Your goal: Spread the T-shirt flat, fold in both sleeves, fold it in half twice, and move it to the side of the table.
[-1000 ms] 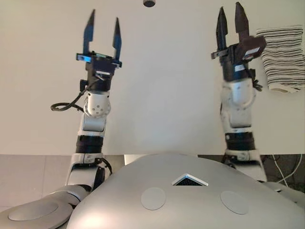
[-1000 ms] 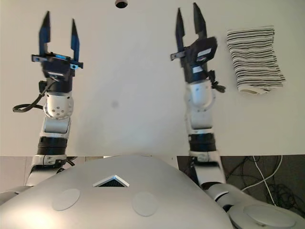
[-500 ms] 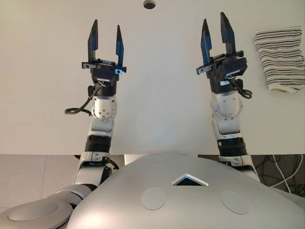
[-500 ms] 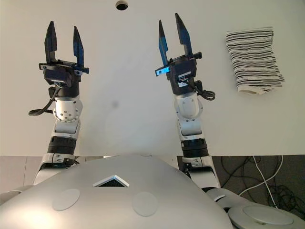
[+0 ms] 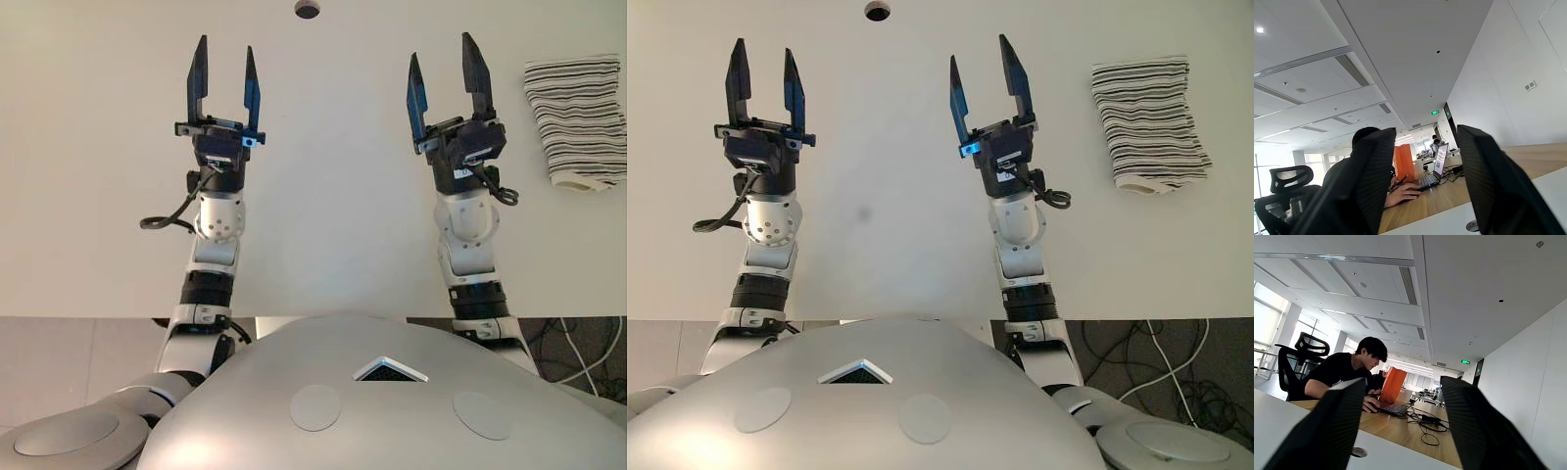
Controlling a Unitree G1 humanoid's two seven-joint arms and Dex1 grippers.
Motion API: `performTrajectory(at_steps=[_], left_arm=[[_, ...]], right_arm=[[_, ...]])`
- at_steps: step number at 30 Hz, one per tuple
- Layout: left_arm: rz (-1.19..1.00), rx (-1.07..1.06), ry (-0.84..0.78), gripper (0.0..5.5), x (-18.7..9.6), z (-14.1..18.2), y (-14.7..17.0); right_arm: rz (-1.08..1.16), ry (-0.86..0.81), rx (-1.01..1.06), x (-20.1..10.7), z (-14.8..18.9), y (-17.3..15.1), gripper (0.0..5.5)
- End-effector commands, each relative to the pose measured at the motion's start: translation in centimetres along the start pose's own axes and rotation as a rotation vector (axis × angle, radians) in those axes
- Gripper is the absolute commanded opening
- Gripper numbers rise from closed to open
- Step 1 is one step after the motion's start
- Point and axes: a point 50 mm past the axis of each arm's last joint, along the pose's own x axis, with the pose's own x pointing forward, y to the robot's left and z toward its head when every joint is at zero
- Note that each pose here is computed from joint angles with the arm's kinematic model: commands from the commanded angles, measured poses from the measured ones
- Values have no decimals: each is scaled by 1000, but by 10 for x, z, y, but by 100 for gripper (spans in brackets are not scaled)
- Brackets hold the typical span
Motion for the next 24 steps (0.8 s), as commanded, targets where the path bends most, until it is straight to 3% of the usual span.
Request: performTrajectory(at_steps=[1, 15, 22, 24], left_arm=[[-3, 7, 0, 231, 1, -2, -2], [6, -28, 16, 231, 0, -5, -2], [12, -32, 47, 341, 0, -11, 1], [-8, -27, 53, 341, 1, -13, 0]], right_arm=[[41, -15, -9, 3, -2, 4, 290], [26, 8, -16, 1, -12, 1, 290], [25, 20, -23, 1, -15, 2, 295], [21, 24, -27, 0, -16, 2, 295]])
